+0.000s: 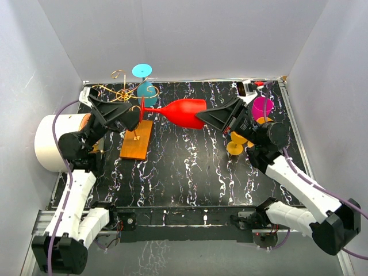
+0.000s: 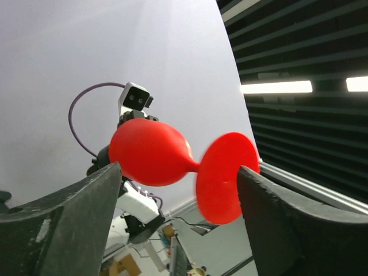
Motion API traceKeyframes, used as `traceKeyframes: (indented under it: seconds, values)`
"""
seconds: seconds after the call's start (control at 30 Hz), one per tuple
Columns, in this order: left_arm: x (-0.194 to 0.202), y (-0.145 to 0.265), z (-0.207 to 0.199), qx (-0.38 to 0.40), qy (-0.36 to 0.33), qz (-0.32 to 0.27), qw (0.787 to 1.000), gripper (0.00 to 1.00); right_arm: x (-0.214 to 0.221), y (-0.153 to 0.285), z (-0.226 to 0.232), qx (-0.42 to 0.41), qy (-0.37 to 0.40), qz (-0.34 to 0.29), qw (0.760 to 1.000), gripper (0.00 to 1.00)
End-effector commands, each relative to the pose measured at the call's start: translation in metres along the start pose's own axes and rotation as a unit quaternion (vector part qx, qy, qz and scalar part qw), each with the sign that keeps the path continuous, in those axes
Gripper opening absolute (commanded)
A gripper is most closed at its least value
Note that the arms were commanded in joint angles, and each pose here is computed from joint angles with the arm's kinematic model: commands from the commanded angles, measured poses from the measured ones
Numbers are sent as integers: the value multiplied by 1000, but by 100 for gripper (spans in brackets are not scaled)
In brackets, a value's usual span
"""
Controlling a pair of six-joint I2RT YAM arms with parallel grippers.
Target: Take the wine glass off the wine glass rack
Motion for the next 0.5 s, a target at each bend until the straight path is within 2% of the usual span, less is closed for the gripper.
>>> traceKeyframes:
  seconds: [0.0, 0.1, 0.2, 0.3, 0.4, 0.47]
  values:
    - [14, 14, 16, -113, -41, 14, 993, 99, 5, 23, -18, 162, 81, -5, 984, 0]
    - [21, 26, 25, -211, -96, 11, 973, 99, 10, 54, -33, 315, 119, -9, 941, 0]
    - [25, 39, 32, -297, -115, 8, 948, 99, 17, 90, -44, 444, 141, -14, 885, 0]
    - [28, 46, 39, -337, -111, 17, 935, 99, 31, 117, -57, 516, 139, 29, 845, 0]
    - [27, 46, 42, -340, -112, 17, 934, 99, 41, 126, -68, 542, 122, 92, 827, 0]
    - [25, 44, 41, -336, -116, 19, 935, 99, 47, 131, -78, 569, 107, 148, 802, 0]
Point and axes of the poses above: each gripper's point midway between its finger pads, its own y axis back along the fingers, its own z axis along the line the jaws close on, x = y × z, the point moved 10 cm from there along y, back along the fingers, and after that the axes turned 2 degrees about -y, right-handed, at the moved point
